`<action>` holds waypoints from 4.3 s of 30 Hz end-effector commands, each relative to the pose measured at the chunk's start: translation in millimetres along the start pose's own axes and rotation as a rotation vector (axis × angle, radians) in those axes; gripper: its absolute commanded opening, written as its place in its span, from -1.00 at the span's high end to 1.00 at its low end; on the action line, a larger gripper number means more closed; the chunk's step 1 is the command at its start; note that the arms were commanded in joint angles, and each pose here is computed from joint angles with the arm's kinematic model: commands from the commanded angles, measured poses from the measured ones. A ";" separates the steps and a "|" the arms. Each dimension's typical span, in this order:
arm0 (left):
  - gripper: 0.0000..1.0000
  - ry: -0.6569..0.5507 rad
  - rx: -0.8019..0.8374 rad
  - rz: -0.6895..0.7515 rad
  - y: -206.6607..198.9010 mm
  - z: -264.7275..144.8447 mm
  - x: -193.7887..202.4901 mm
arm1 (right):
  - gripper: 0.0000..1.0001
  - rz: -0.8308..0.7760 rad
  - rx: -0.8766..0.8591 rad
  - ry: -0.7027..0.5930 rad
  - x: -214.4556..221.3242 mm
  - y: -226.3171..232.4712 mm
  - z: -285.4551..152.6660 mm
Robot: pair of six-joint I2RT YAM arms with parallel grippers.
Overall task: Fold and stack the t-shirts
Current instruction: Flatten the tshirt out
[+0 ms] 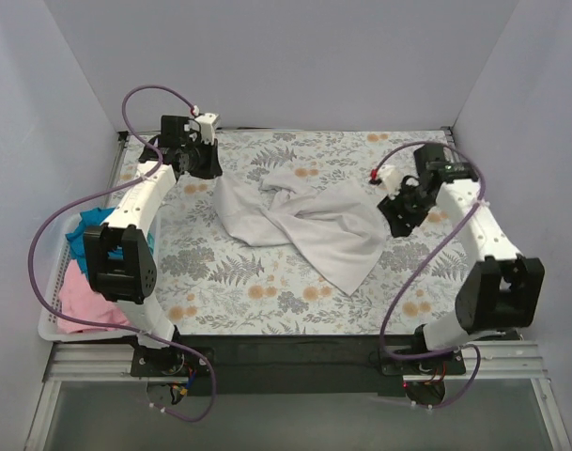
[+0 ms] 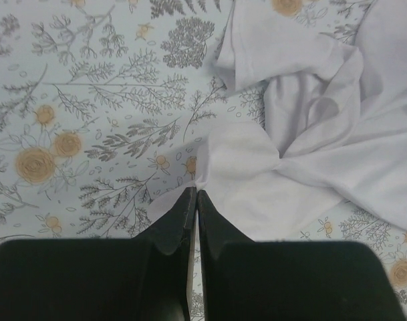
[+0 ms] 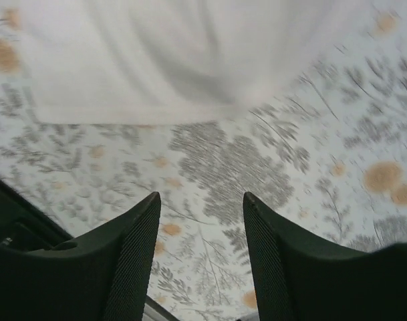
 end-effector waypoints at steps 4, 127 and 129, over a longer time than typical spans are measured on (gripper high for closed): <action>1.00 0.019 -0.003 -0.036 -1.1 -1.1 4.4 | -0.14 -0.273 -0.164 -0.010 -49.4 102.1 49.1; 1.00 -0.426 0.151 0.502 10.7 -104.0 93.9 | 0.97 -0.737 0.895 -0.394 -59.4 -14.6 -21.2; 1.00 -0.326 0.174 0.530 17.0 -96.4 122.2 | 0.97 -0.770 0.806 -0.352 -40.4 -2.0 10.7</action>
Point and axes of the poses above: each gripper's point midway between its finger pads, its own z axis out along the fingers, its own y axis along the line the jaws close on, x = y × z, the point moved 10 cm from there along -z, back along the fingers, and after that the axes turned 15 degrees about -z, right-handed, at the moved point
